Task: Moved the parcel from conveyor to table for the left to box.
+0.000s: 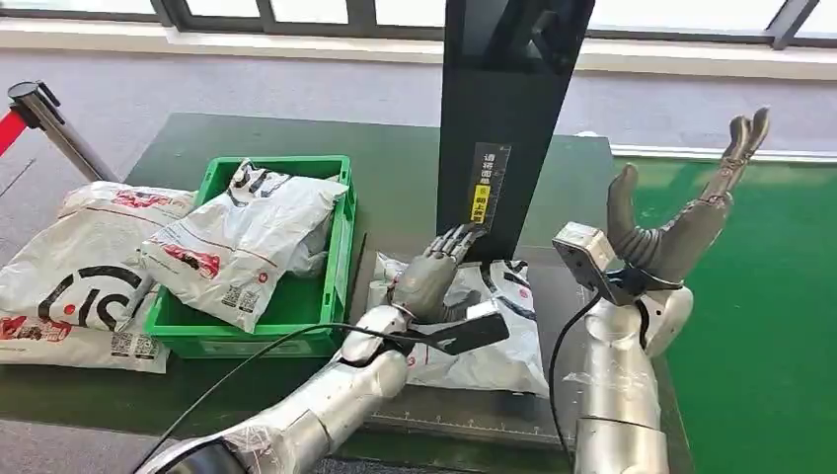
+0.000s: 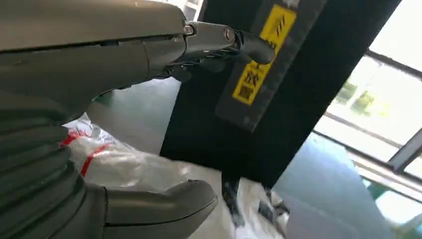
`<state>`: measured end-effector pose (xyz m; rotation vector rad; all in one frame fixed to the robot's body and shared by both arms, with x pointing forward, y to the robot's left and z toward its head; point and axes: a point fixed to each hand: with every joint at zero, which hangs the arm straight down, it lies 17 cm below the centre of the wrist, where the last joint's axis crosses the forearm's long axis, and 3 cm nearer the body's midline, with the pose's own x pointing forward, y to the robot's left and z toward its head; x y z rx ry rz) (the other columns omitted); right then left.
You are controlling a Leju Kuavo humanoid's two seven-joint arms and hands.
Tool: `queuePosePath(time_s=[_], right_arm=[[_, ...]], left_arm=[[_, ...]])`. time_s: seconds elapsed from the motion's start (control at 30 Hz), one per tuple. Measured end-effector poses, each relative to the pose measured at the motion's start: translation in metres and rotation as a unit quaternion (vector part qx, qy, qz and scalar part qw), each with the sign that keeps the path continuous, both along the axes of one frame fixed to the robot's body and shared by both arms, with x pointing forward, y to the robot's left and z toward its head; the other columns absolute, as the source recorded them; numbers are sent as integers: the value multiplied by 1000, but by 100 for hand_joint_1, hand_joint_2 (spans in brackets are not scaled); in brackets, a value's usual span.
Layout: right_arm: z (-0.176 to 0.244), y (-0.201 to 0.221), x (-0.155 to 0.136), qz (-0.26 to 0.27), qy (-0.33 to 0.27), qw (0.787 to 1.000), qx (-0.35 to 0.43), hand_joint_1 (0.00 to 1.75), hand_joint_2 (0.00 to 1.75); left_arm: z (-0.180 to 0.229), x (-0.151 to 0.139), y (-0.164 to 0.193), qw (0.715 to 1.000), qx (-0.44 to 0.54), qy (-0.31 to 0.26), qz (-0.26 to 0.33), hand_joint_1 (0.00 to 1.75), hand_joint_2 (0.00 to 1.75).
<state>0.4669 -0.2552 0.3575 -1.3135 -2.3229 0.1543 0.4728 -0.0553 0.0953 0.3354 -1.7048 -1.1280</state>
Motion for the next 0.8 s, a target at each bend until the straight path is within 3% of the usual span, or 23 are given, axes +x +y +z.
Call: queuePosePath(time_s=[0.17,0.3,0.4,0.43,0.8], right_arm=[[-2,-1,2,4,2,1000,8,0,175],[-3,0,5,6,5,1000,12,0,175],[-6,0,6,8,8,1000,14,0,175],[-6,0,7,9,9,1000,16,0,175],[-12,-11,14,3,18,999,38,0,175]], left_arm=[[-47,-12,4,994,83,69,-16,0,175],[-103,-38,14,970,184,151,-49,0,175],[-117,-47,19,957,214,180,-70,0,175],[-119,-49,20,954,222,186,-75,175,175],[-126,-47,32,943,252,201,-81,175,175]])
